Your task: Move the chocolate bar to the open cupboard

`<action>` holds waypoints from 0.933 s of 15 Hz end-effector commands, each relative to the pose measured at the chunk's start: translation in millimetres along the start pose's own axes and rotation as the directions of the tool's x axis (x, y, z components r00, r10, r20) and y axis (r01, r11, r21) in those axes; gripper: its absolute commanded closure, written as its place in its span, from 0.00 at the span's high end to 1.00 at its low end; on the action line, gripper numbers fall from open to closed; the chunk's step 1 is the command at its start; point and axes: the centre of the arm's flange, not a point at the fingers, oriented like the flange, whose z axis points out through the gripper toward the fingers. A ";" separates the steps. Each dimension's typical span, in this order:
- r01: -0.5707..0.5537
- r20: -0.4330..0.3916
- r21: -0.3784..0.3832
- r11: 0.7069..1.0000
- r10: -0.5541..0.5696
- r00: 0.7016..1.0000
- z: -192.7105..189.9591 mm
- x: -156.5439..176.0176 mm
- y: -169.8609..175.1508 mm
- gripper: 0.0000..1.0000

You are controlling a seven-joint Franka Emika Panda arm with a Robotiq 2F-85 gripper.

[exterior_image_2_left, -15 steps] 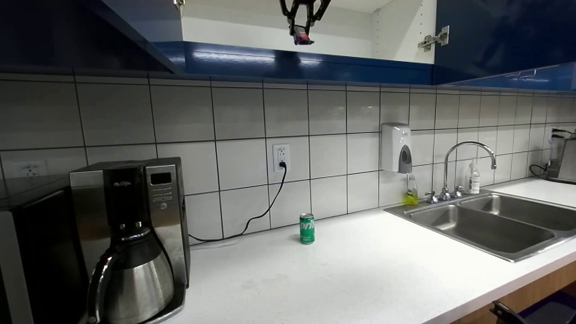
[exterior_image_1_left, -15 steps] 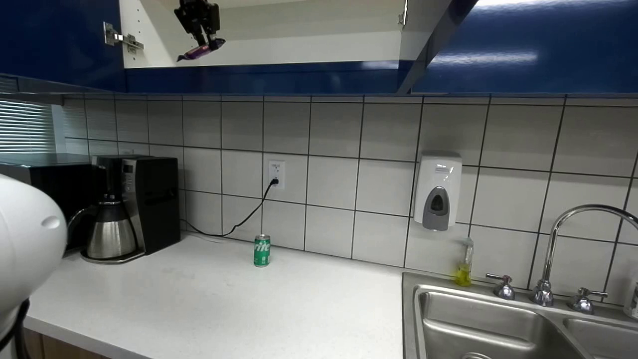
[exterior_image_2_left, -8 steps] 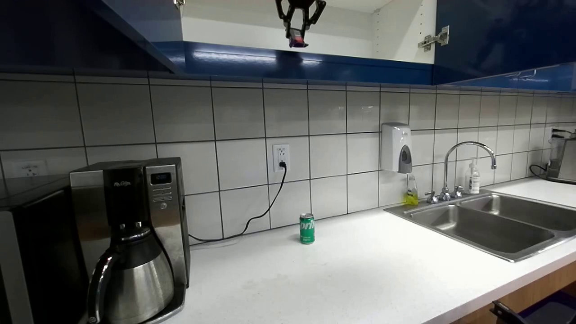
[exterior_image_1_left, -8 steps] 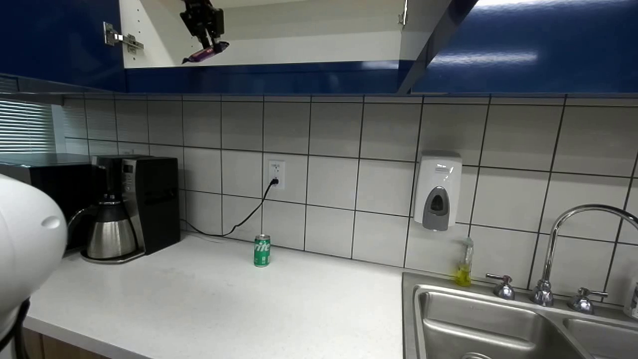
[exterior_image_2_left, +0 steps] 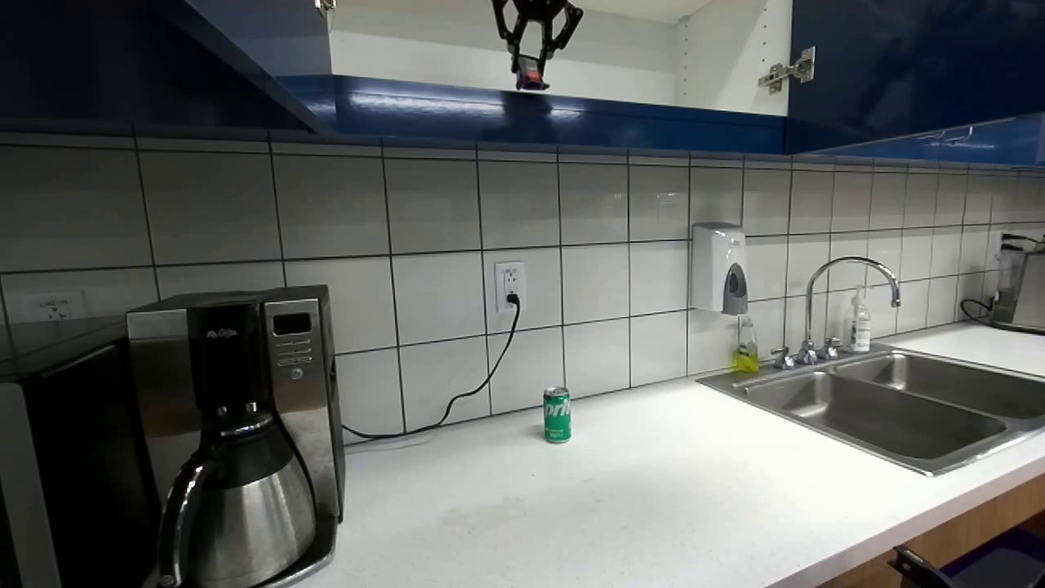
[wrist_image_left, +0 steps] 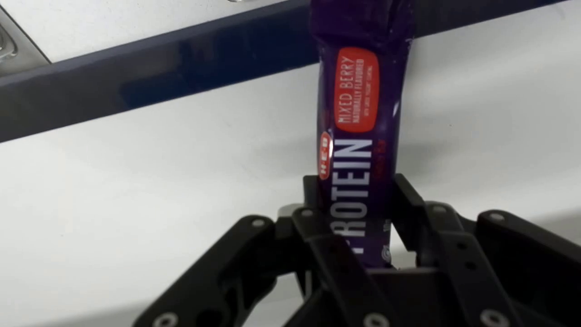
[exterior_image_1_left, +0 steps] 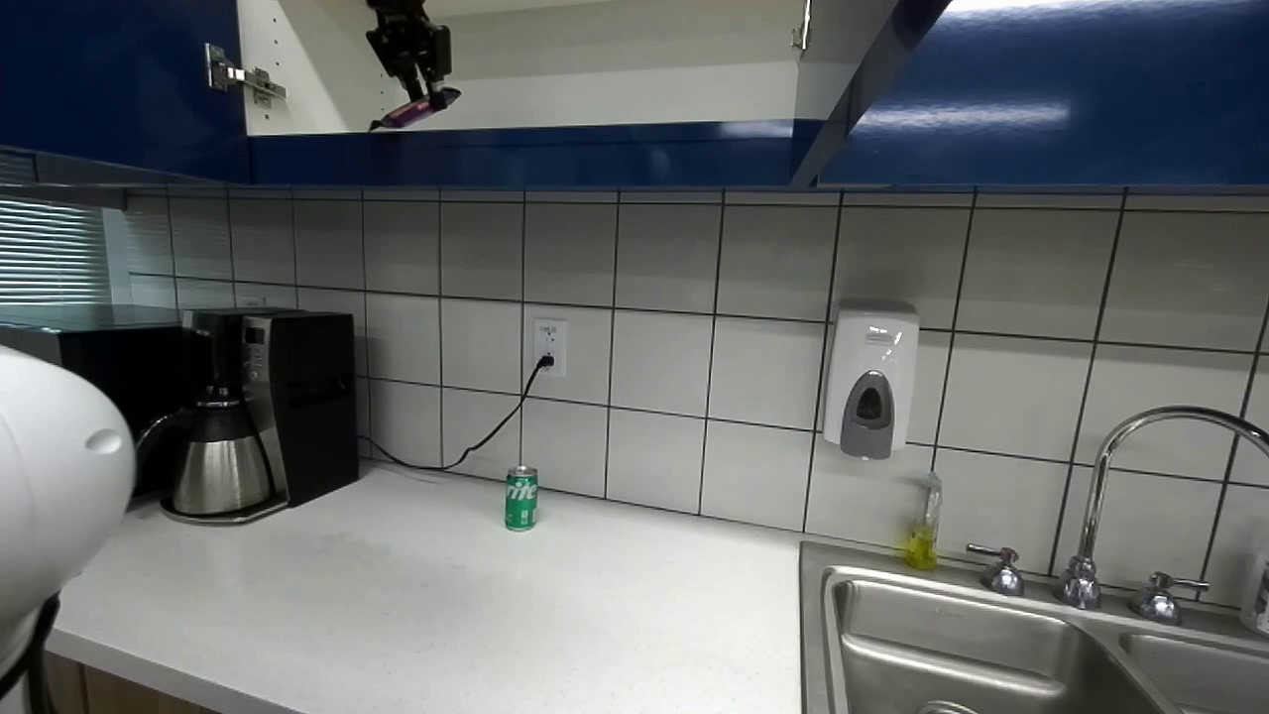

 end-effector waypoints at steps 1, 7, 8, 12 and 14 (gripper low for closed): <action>-0.034 -0.018 -0.016 0.999 0.034 0.999 2.6 15.8 -10.6 0.16; -0.055 -0.020 -0.033 0.998 0.054 0.998 18.1 25.1 -14.6 0.16; -0.060 -0.017 -0.032 0.998 0.060 0.998 20.8 26.9 -14.2 0.16; -0.076 -0.010 -0.042 0.996 0.076 0.997 29.6 31.6 -13.9 0.67; -0.085 -0.011 -0.044 0.995 0.085 0.996 31.7 33.5 -12.2 0.81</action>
